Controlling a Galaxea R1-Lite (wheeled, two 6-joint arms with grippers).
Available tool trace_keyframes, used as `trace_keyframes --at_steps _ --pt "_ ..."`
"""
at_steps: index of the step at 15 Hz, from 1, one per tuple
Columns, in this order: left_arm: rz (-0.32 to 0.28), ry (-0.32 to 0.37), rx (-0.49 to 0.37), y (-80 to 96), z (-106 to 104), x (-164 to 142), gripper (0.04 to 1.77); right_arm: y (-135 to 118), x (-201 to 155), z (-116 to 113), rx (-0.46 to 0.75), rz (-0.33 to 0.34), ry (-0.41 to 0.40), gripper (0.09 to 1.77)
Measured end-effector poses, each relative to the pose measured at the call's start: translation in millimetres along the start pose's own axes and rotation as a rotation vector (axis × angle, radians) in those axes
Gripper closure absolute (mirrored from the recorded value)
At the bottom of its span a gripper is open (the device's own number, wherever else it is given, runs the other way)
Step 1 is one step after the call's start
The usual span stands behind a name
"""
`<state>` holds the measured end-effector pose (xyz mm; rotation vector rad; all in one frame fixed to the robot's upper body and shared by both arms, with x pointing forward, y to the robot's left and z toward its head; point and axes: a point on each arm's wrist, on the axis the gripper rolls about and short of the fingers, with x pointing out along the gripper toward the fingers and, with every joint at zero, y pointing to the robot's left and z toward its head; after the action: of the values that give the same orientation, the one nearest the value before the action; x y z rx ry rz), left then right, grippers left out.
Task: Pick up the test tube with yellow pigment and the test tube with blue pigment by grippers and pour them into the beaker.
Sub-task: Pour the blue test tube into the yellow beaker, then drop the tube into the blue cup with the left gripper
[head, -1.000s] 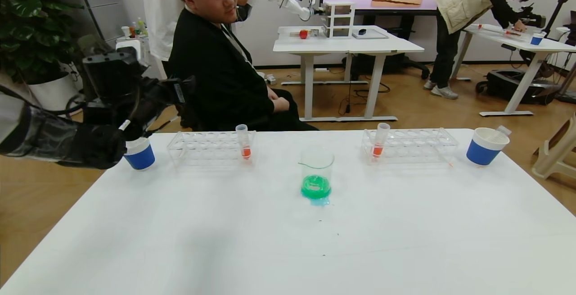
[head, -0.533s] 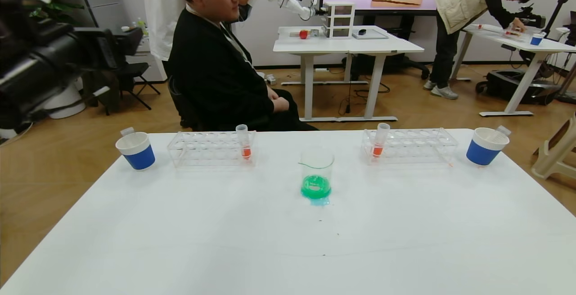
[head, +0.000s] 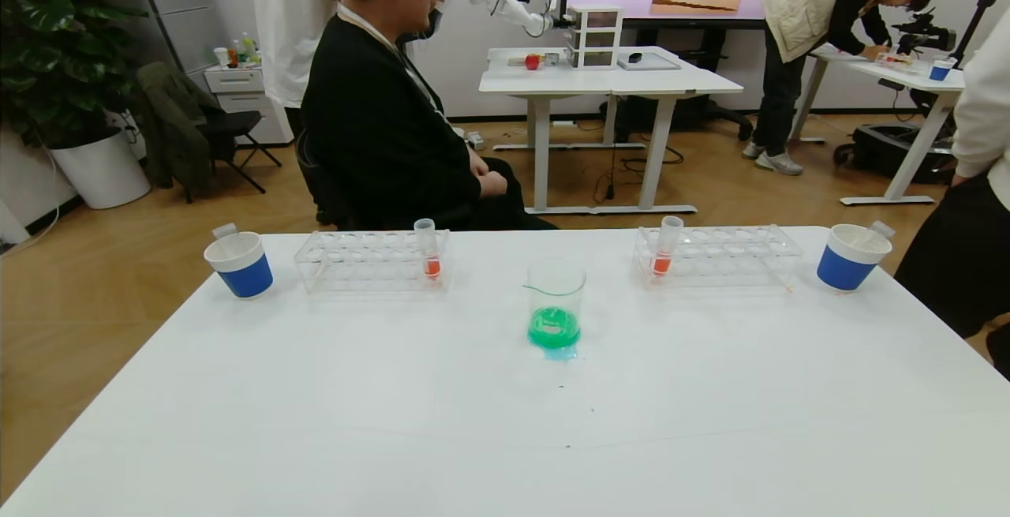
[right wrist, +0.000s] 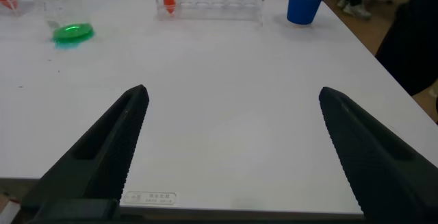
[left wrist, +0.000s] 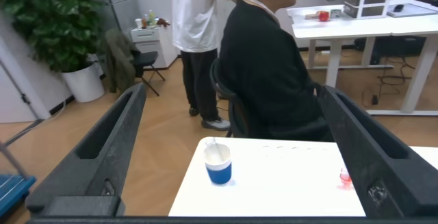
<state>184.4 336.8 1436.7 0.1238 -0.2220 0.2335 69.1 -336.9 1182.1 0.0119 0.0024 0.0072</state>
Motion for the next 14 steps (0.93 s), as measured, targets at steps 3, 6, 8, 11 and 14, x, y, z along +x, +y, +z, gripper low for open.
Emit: trace_keyframes --at_steps 3,6,8,11,14 --pt "0.014 -0.019 -0.003 16.2 0 -65 0.06 0 0 0 0.0 0.0 0.0 0.12" --pt "0.013 -0.042 -0.011 26.7 -19 -123 0.06 0 0 0 0.0 0.0 0.0 0.12" --pt "-0.027 -0.081 -0.028 30.3 -38 -154 0.06 0 0 0 0.0 0.0 0.0 0.12" --pt "-0.184 -0.158 -0.069 27.4 -77 -186 0.06 0 0 0 0.0 0.0 0.0 0.12" --pt "-0.223 -0.135 -0.091 16.5 -131 -179 0.06 0 0 0 0.0 0.0 0.0 0.12"
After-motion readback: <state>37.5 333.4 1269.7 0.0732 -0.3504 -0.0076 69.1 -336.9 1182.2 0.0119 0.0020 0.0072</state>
